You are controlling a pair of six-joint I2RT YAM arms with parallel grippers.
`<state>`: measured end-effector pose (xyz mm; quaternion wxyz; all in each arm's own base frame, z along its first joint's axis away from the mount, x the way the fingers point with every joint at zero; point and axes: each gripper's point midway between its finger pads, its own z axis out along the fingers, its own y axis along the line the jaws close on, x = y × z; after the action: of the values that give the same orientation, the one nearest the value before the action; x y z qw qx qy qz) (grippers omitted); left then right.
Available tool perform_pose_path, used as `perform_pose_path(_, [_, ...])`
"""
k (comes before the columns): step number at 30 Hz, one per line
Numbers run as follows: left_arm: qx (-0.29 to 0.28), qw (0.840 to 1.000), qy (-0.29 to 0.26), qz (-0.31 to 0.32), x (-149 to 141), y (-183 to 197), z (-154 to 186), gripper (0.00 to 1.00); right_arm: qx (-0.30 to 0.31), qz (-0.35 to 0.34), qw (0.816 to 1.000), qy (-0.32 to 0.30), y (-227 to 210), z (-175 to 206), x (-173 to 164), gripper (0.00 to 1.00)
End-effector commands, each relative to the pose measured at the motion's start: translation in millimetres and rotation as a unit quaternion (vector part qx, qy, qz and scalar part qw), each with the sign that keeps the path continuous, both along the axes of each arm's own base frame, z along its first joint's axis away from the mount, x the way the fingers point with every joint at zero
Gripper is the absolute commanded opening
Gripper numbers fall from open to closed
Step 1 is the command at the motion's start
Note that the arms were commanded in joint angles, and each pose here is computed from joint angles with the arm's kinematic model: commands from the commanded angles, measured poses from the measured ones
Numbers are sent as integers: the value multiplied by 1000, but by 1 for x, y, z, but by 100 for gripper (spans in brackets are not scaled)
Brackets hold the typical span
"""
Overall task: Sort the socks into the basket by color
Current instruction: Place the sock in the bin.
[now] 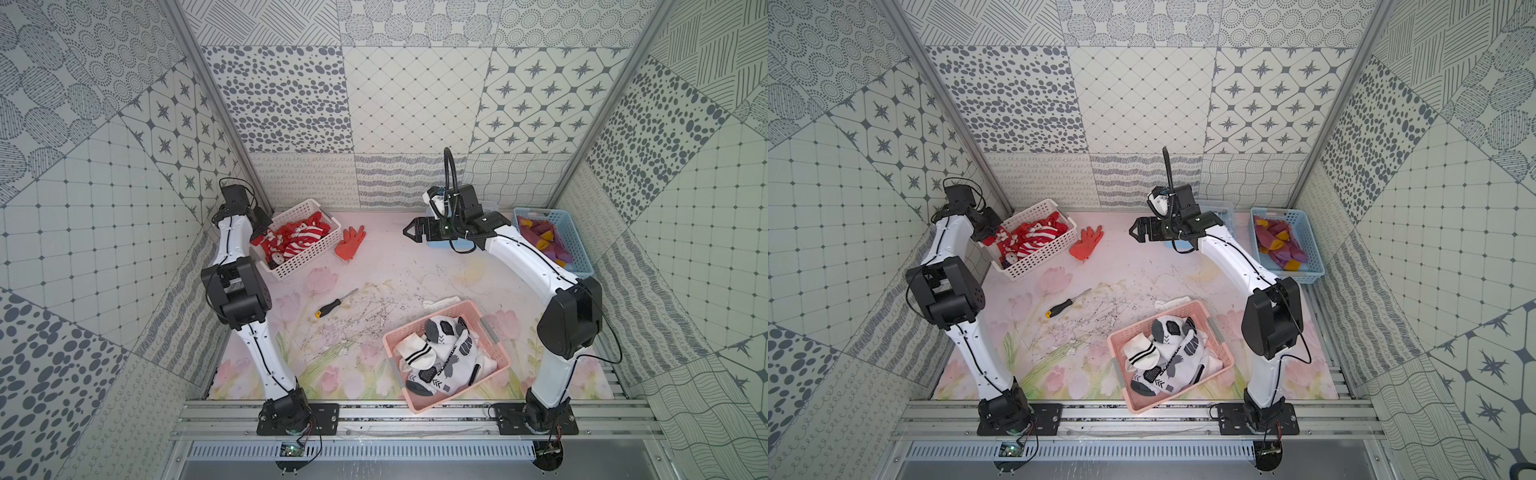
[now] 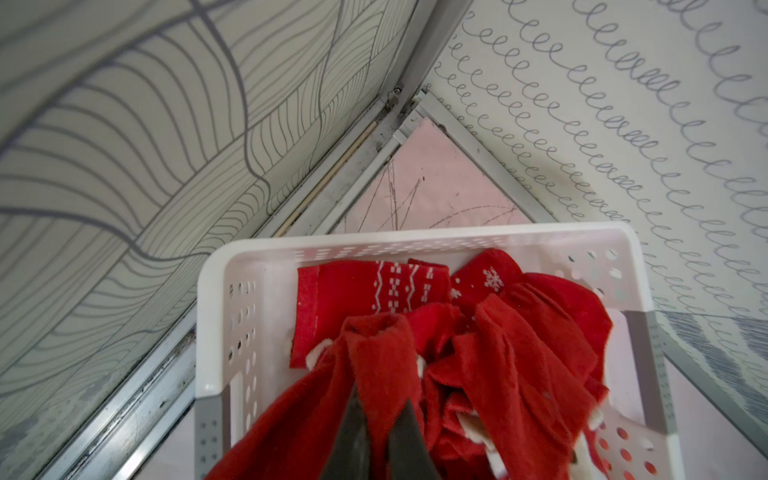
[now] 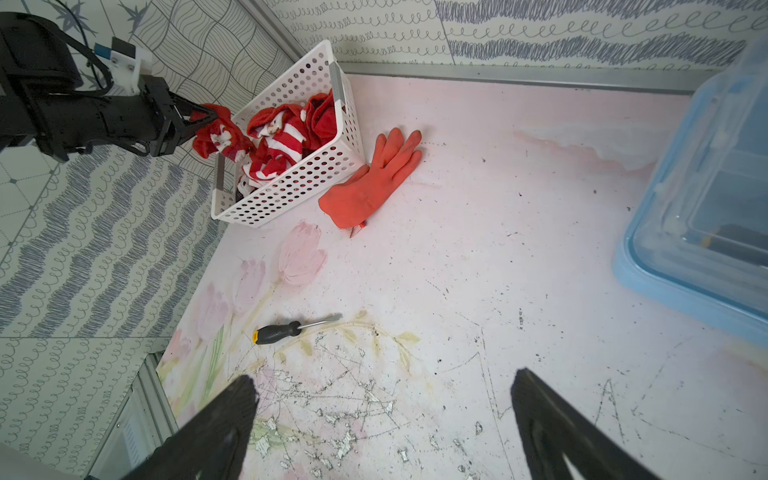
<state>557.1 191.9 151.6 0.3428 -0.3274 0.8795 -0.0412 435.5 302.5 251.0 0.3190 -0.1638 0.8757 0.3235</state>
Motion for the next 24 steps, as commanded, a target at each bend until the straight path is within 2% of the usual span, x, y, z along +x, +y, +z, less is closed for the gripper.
perform_pose_path(1, [1, 1000, 14, -2, 11, 3, -24, 0, 5, 1, 1000, 0, 3, -5, 6, 98])
perform_pose_path(9, [-38, 998, 48, -18, 18, -15, -74, 7, 2, -2, 1000, 8, 1, -8, 4, 98])
perform_pose_path(13, [-50, 997, 57, -25, 18, -20, -88, 12, 4, -5, 1000, 12, 0, -10, 3, 98])
perform_pose_path(18, [-54, 996, 56, -33, 18, -25, -88, 16, 6, -11, 1000, 12, -1, -9, 4, 98])
perform_pose_path(24, [-54, 997, 35, -50, 19, -32, -67, 34, 5, -18, 1000, 3, -2, -5, 7, 98])
